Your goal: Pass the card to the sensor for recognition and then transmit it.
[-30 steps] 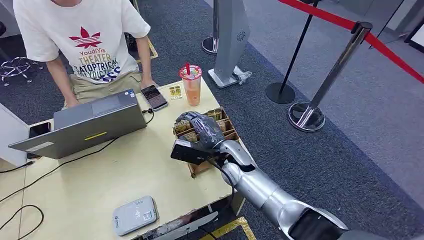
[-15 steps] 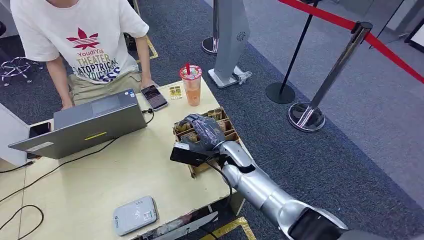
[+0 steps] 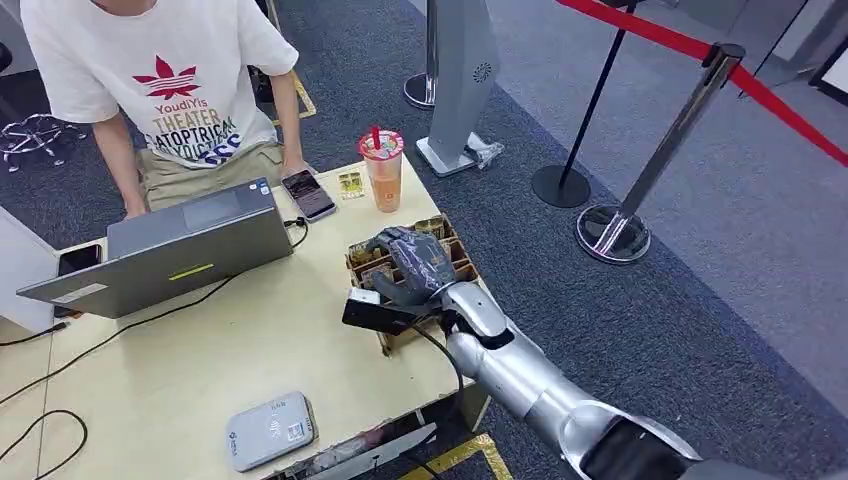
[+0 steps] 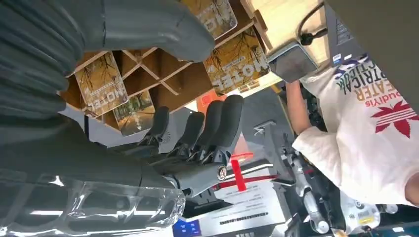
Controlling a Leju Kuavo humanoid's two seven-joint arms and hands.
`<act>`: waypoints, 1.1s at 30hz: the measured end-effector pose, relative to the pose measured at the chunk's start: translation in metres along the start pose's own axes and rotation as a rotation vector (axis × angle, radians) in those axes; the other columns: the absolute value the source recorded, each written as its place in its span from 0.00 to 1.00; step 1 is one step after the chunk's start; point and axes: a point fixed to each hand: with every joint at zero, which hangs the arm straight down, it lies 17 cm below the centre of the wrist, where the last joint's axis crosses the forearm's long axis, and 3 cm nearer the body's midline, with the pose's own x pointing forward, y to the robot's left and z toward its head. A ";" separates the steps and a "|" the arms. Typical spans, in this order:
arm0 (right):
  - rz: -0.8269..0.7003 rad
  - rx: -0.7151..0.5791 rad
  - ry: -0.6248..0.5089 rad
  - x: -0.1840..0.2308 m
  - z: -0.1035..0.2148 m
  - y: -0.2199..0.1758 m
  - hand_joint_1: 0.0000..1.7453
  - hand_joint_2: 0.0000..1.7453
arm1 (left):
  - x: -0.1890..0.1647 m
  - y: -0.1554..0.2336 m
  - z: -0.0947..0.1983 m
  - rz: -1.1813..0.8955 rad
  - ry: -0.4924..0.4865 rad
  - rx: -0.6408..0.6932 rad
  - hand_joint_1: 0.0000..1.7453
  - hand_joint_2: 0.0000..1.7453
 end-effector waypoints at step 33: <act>0.008 0.067 0.026 -0.015 -0.005 0.016 0.50 1.00 | 0.001 0.004 -0.001 -0.005 0.000 0.003 0.00 0.00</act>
